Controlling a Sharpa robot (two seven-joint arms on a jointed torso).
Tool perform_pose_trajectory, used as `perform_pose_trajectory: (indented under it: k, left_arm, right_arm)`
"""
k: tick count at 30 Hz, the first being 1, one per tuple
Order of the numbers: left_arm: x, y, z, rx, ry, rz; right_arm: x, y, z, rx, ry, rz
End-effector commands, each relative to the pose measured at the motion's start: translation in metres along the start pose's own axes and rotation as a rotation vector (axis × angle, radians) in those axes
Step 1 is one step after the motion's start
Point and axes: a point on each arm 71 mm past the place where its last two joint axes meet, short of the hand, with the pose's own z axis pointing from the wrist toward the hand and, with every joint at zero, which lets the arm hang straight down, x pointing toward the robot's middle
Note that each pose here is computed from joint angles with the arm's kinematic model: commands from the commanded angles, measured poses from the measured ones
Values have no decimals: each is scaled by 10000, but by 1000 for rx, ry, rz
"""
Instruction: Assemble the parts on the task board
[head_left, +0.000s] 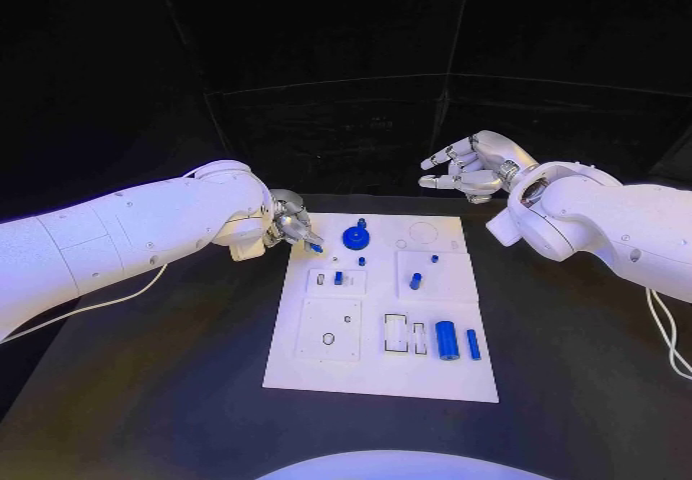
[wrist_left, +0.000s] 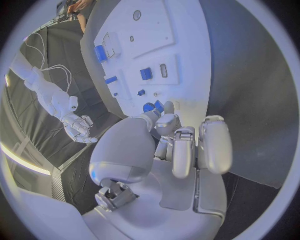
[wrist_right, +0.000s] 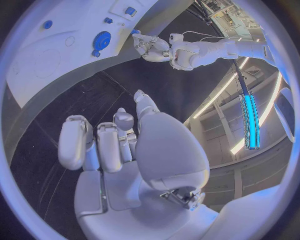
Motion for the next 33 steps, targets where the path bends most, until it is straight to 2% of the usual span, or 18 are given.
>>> perform_pose_trajectory:
  k: [1,15,25,33]
  left_arm:
    - [-12,-18,-13,26,-52,-4]
    - [160,13,-33,34,-30,0]
    - [250,37,-53,25,-17,2]
    - [337,81,-81,11,-6,-2]
  right_arm:
    - [-13,15,1,-7,-7,2]
    - [-18,11,-4,-6,-8,2]
    - [-19,11,-5,-7,-9,2]
    - [-23,9,-7,-7,-9,1]
